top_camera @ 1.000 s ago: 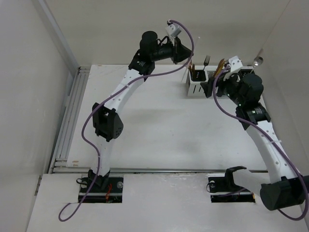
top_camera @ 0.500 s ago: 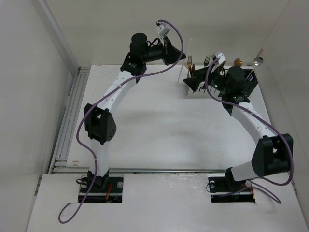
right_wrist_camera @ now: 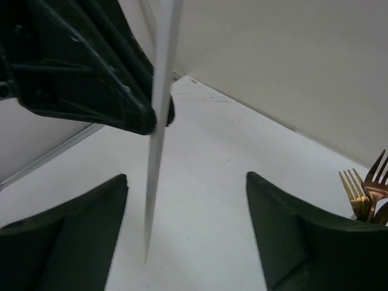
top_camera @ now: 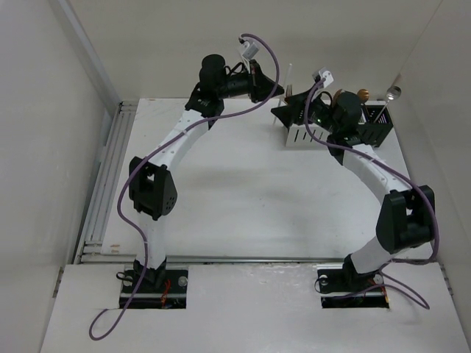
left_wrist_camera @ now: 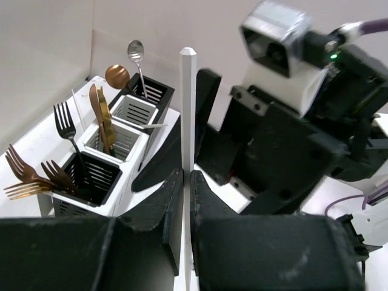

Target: Sort the eating utensils into containers

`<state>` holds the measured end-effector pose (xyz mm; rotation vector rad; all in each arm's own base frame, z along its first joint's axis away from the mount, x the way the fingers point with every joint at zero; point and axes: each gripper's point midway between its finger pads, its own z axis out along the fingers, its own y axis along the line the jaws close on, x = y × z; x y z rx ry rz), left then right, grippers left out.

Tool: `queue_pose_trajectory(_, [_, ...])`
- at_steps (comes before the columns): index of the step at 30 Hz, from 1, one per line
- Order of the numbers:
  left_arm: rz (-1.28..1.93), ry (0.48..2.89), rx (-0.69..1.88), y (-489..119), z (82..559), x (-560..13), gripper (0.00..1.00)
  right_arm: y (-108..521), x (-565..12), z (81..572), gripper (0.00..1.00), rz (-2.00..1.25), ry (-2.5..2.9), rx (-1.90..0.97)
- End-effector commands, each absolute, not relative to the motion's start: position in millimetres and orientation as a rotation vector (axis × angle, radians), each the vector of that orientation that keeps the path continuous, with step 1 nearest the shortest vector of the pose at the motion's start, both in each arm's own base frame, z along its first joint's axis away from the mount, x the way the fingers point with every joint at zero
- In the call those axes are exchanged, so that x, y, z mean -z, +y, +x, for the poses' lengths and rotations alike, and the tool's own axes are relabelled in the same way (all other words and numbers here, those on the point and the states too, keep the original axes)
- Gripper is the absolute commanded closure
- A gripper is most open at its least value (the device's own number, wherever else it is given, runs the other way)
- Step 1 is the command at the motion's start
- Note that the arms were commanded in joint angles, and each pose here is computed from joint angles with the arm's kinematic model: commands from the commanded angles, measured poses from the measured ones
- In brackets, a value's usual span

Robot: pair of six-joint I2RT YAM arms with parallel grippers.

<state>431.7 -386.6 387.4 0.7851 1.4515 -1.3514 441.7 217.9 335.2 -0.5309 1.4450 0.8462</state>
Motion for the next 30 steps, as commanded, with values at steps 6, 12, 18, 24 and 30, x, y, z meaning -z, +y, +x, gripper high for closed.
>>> queue_pose_trajectory(6, [0.839, 1.369, 1.294, -378, 412, -420, 1.00, 221, -385, 441, 0.89, -0.556, 1.280, -0.878])
queue_pose_trajectory(12, [0.866, 1.422, 1.276, -391, 409, -399, 0.77, 205, -389, 438, 1.00, -0.539, 1.259, -0.846])
queue_pose_trajectory(18, [0.892, 1.432, 1.149, -387, 423, -397, 0.00, 111, -402, 470, 1.00, -0.391, 1.239, -0.548])
queue_pose_trajectory(24, [0.804, 1.568, 0.834, -322, 469, -376, 0.00, 10, -408, 508, 1.00, -0.335, 1.208, -0.180])
queue_pose_trajectory(30, [0.754, 1.666, 0.727, -272, 486, -343, 0.00, -31, -392, 539, 1.00, -0.375, 1.115, -0.134])
